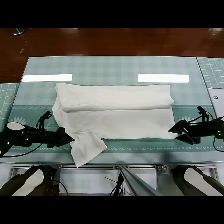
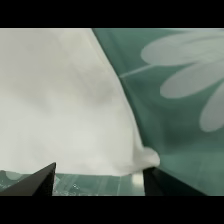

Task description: Fold the shirts.

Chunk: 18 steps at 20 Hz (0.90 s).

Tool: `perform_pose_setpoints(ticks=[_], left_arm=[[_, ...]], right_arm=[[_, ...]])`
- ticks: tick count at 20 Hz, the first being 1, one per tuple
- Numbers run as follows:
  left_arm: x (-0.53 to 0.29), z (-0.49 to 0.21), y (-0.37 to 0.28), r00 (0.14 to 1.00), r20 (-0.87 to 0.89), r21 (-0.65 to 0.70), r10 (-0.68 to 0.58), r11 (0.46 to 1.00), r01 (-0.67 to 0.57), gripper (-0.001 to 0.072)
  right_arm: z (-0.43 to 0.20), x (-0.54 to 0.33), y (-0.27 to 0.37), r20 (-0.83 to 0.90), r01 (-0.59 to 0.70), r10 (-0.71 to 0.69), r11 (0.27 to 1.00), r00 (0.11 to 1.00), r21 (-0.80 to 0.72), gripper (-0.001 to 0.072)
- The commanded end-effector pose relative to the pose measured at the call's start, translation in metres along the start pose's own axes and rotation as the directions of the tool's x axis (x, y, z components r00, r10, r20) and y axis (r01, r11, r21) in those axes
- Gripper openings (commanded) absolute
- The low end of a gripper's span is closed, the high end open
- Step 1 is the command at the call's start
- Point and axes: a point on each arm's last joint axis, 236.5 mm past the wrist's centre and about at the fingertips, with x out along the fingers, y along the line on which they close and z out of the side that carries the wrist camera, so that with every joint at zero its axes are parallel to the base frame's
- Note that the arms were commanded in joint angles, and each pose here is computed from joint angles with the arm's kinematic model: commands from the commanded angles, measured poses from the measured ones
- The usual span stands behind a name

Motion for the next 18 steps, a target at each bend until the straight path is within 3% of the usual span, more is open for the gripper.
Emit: perform_pose_setpoints(ticks=[1,5,6,7,8,13,18], left_arm=[[0.0,0.006,-0.008,0.999,0.025,-0.011,-0.032,0.999,0.032,0.002],[-0.001,0.011,-0.006,0.999,0.046,-0.012,-0.026,1.0,0.026,0.002],[-0.001,0.011,-0.006,0.999,0.045,-0.012,-0.026,1.0,0.027,0.002],[-0.001,0.011,-0.006,0.999,0.045,-0.012,-0.026,1.0,0.027,0.002],[-0.001,0.011,-0.007,0.999,0.046,-0.011,-0.026,1.0,0.027,0.002],[-0.044,0.05,-0.043,0.991,0.119,0.119,-0.068,0.991,0.054,0.0019],[-0.104,0.118,-0.079,0.951,0.299,0.173,-0.074,0.985,0.022,0.0019]], right_arm=[[0.022,0.0,0.015,0.036,-0.059,0.059,0.998,0.998,-0.009,0.0622],[0.02,0.015,0.028,-0.005,-0.061,0.061,0.995,0.998,-0.076,0.0614],[0.018,0.019,0.031,-0.017,-0.055,0.054,0.994,0.998,-0.098,0.0466],[0.016,0.021,0.034,-0.023,-0.053,0.051,0.99,0.998,-0.128,0.0166],[0.016,0.021,0.037,-0.027,-0.054,0.05,0.986,0.998,-0.16,0.0034],[0.038,-0.005,0.053,0.019,-0.043,0.048,0.976,0.999,-0.213,0.0034],[0.102,-0.059,0.107,0.239,-0.094,0.16,0.959,0.958,-0.267,0.0034]])
